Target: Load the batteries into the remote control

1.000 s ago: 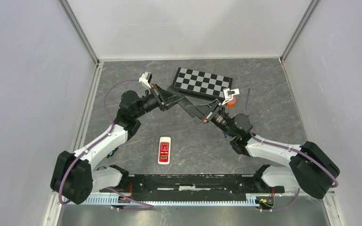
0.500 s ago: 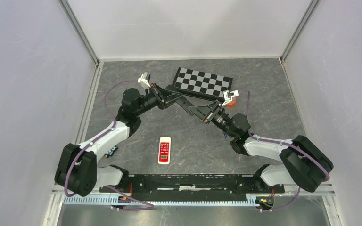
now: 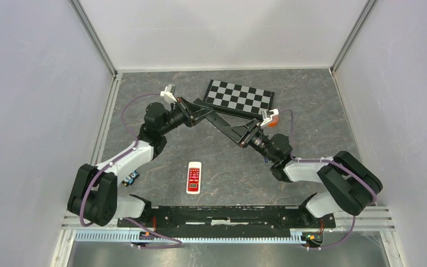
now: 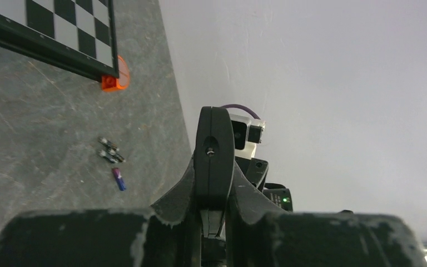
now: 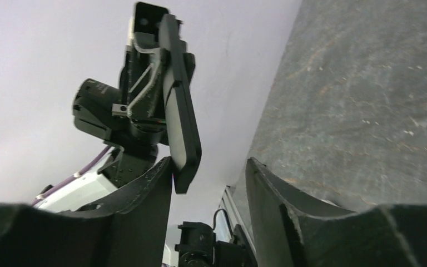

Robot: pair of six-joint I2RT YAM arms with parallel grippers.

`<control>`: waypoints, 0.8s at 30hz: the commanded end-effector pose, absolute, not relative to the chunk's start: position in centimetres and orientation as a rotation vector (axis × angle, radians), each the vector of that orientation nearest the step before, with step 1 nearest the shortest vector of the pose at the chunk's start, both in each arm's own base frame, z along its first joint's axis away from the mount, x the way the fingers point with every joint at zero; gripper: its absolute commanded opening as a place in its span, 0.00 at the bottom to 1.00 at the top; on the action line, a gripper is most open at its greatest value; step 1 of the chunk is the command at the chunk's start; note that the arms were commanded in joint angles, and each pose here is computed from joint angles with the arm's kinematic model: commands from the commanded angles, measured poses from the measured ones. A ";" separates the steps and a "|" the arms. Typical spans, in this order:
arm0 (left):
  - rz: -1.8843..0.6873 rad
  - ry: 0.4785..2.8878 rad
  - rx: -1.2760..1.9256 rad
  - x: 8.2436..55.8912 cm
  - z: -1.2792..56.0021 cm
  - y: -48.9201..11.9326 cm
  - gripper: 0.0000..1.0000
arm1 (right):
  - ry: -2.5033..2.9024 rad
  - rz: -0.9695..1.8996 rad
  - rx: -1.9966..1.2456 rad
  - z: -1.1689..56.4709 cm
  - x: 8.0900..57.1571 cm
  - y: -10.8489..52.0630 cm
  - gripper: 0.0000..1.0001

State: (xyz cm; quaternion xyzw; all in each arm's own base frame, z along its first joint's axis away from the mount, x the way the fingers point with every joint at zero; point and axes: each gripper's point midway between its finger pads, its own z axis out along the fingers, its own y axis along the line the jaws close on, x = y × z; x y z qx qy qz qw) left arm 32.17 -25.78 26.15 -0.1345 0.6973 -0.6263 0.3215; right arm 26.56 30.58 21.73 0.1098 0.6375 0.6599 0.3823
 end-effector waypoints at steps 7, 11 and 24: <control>-1.437 1.754 -0.238 34.1 27.9 -24.3 0.02 | 1.736 1.618 0.254 20.4 26.1 30.5 0.58; -1.432 1.781 -0.236 34.0 27.2 -24.4 0.02 | 1.707 1.622 0.266 21.1 26.4 30.5 0.65; -1.447 1.802 -0.221 33.7 26.6 -24.6 0.02 | 1.680 1.663 0.318 22.4 28.1 31.6 0.55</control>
